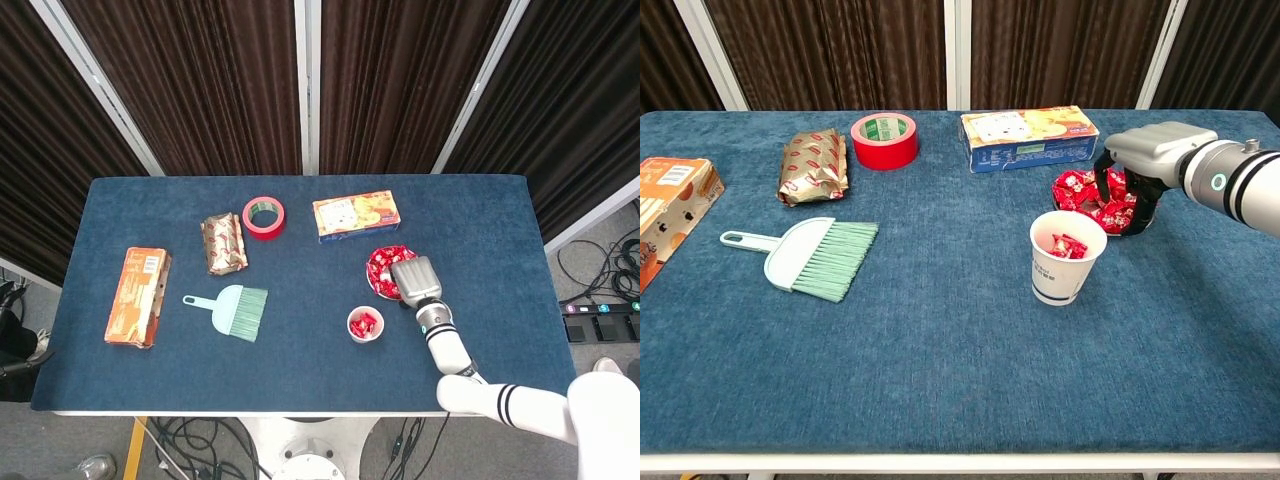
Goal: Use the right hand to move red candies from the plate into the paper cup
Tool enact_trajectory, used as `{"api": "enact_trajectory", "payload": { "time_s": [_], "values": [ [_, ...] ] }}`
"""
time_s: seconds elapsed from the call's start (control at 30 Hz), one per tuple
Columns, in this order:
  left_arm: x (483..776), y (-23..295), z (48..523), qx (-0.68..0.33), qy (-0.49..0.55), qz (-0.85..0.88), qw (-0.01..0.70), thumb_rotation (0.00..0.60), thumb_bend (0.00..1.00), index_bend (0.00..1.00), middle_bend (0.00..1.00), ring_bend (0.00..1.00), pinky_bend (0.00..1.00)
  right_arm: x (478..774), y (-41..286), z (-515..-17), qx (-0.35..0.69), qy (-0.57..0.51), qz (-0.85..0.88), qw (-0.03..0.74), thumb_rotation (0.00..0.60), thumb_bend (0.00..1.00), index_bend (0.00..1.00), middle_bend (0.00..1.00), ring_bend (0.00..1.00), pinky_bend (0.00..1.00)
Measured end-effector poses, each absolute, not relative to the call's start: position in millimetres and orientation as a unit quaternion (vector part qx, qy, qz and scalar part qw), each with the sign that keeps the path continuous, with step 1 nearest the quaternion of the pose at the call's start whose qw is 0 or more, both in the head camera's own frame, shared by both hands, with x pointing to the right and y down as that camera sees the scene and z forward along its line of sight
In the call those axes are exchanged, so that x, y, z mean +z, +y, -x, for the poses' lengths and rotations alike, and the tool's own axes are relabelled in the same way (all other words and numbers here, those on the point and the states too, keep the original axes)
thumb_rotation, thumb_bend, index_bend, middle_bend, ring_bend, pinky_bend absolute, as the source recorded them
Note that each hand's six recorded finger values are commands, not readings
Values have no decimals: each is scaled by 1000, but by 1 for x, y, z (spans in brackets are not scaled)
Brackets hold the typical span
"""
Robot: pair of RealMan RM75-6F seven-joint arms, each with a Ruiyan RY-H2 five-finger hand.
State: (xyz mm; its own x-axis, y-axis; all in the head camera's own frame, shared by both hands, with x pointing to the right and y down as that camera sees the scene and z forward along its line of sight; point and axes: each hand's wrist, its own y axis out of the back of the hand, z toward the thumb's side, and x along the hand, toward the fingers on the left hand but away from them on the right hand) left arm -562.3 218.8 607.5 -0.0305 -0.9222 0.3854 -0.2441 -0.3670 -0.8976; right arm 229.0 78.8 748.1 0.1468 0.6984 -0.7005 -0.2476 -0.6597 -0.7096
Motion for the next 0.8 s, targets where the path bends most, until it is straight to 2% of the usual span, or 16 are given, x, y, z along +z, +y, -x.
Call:
{"api": "enact_trajectory", "payload": {
  "time_s": [0.8],
  "values": [
    [610, 220, 564, -546, 468, 624, 307, 466, 92, 144, 137, 54, 191, 761, 77, -235, 654, -162, 650, 352, 600, 86, 474, 1000, 1000, 931]
  ]
}}
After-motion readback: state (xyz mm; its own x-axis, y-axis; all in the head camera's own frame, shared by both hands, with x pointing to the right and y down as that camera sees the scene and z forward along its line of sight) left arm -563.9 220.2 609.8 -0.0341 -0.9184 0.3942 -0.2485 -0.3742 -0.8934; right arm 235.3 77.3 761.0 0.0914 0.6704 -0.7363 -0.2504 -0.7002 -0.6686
